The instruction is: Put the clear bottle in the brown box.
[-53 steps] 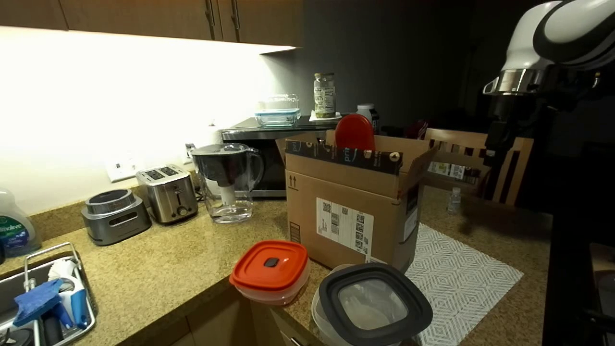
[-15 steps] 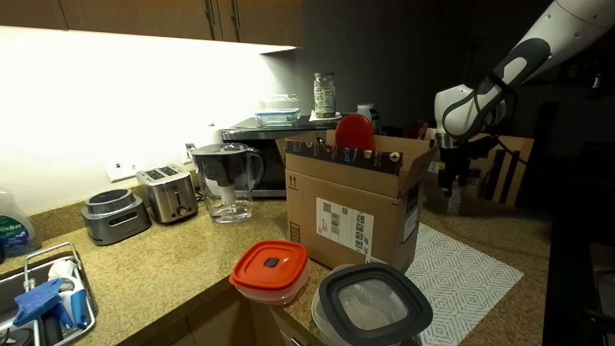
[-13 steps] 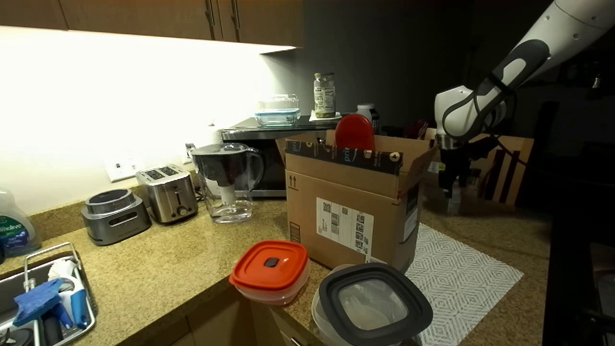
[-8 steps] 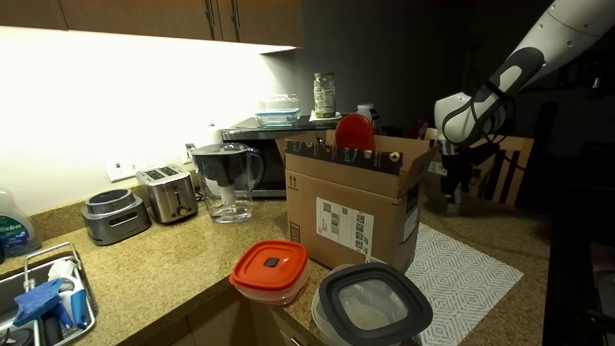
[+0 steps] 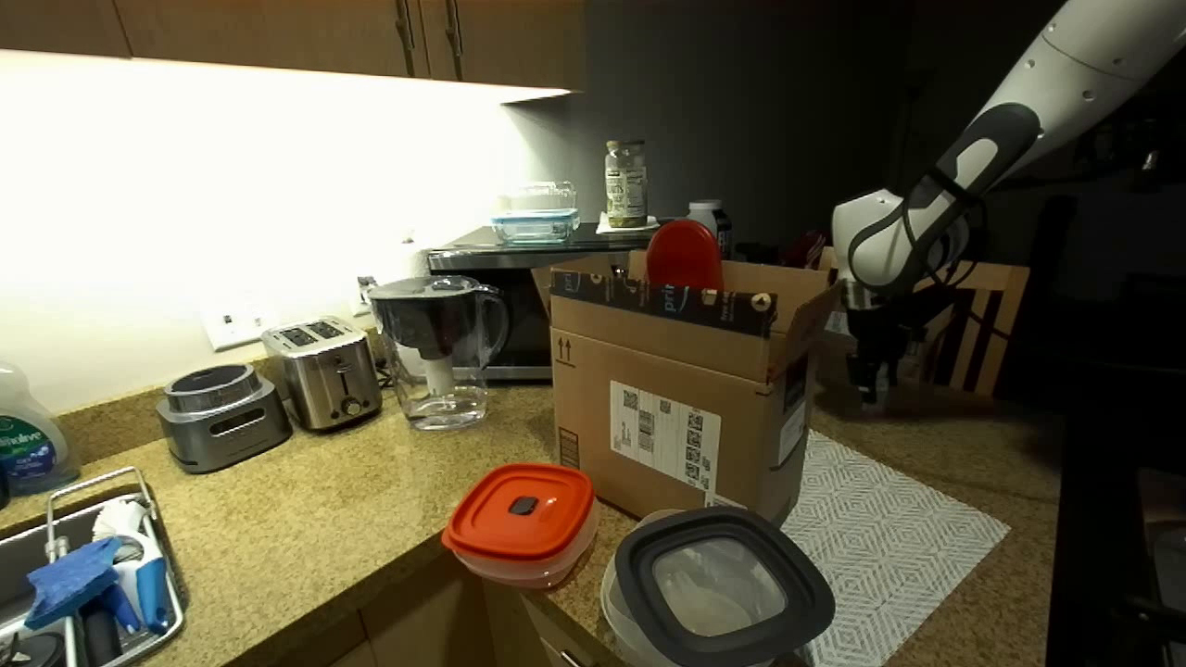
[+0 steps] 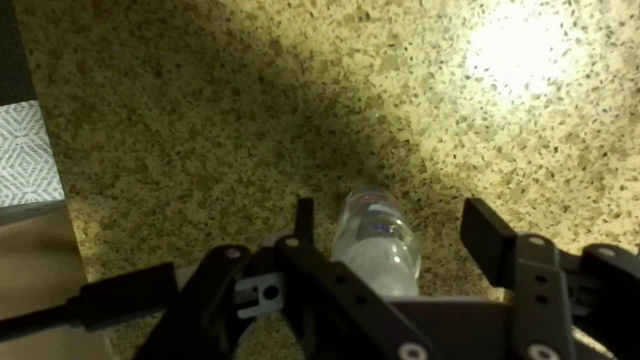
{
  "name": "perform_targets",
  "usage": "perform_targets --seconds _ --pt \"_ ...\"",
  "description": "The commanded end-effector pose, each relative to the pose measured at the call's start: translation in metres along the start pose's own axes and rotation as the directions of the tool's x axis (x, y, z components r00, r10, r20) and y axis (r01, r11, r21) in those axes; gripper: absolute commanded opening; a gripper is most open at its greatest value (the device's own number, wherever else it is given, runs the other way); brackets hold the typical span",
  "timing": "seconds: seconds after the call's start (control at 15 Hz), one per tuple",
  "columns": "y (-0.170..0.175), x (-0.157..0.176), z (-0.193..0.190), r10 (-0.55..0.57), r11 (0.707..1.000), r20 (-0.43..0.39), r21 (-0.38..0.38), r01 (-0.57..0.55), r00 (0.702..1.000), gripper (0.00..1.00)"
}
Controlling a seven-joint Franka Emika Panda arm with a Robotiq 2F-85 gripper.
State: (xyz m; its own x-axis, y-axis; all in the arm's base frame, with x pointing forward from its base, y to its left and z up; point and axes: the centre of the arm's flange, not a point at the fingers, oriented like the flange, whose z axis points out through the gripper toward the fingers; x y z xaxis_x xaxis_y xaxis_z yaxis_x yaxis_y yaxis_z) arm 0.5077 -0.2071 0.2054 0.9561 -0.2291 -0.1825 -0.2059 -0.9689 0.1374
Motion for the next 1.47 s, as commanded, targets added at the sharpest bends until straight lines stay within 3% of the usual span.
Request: perform_targets --seconds 0.0,0.33,0.73,1.4 --pt "-0.003 -0.002 0.002 -0.023 1.000 -0.039 0.013 0.024 0.999 0.47" --pt "-0.003 0.000 -0.002 -0.039 0.999 -0.084 0.011 0.040 0.996 0.14" --pt "-0.012 -0.005 -0.014 -0.051 0.997 -0.076 0.045 0.055 0.996 0.12" --pt "-0.118 -0.028 -0.109 -0.205 0.945 -0.013 0.256 0.202 0.979 0.12"
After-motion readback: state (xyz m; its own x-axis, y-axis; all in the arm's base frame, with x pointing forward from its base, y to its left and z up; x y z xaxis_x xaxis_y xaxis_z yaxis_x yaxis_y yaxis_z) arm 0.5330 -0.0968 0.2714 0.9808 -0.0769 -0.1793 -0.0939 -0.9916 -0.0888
